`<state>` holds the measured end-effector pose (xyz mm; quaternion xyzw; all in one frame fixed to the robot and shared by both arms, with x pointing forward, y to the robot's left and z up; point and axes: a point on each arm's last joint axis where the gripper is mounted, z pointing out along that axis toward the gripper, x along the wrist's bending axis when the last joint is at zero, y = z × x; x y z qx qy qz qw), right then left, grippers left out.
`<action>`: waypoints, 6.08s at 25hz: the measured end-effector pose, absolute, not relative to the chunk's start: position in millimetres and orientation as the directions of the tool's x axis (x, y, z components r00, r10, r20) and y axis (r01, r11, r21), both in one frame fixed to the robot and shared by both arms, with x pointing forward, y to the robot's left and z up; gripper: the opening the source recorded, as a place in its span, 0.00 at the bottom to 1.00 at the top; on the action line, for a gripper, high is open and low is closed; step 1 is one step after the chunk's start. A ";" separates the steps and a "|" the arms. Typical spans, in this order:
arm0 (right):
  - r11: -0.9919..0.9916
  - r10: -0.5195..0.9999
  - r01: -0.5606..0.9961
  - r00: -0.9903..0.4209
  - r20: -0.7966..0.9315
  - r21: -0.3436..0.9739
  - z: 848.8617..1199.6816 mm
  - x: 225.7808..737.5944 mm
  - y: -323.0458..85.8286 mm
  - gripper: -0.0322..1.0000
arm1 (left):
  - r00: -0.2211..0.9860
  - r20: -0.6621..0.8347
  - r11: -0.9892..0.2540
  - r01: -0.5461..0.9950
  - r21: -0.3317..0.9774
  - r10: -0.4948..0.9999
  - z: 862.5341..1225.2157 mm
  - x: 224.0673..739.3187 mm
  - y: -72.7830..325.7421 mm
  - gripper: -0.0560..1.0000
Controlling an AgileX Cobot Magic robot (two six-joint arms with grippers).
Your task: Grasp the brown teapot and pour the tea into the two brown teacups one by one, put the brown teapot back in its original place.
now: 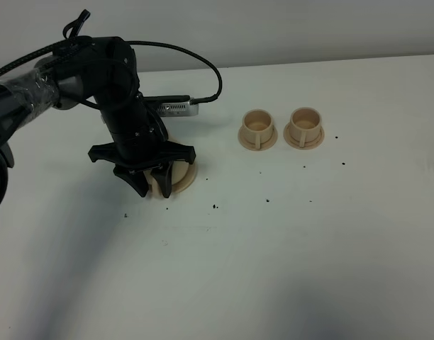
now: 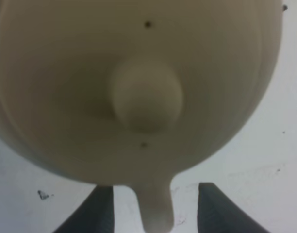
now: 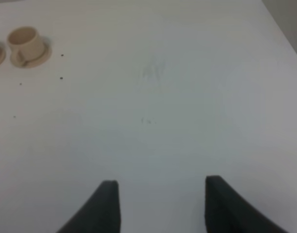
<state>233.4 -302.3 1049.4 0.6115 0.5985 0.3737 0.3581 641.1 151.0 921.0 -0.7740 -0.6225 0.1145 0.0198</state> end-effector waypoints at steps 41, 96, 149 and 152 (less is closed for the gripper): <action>-0.027 1.000 0.464 0.004 0.028 0.885 1049.4 233.4 -302.3 0.44 | 0.180 -0.092 -0.192 0.970 -0.148 0.979 931.2 641.9 156.3 0.47; -0.027 1.000 0.464 0.004 0.028 0.885 1049.4 233.4 -302.3 0.44 | 0.323 -0.032 -0.325 0.941 -0.099 0.946 947.3 642.2 163.9 0.20; -0.028 1.000 0.464 0.004 0.030 0.885 1049.4 233.4 -302.2 0.44 | 0.823 0.031 -0.774 0.520 0.360 0.567 995.3 647.9 101.1 0.20; -0.028 1.000 0.464 0.004 0.030 0.885 1049.4 233.4 -302.2 0.44 | 0.830 0.053 -0.782 0.500 0.373 0.555 995.8 646.3 93.6 0.20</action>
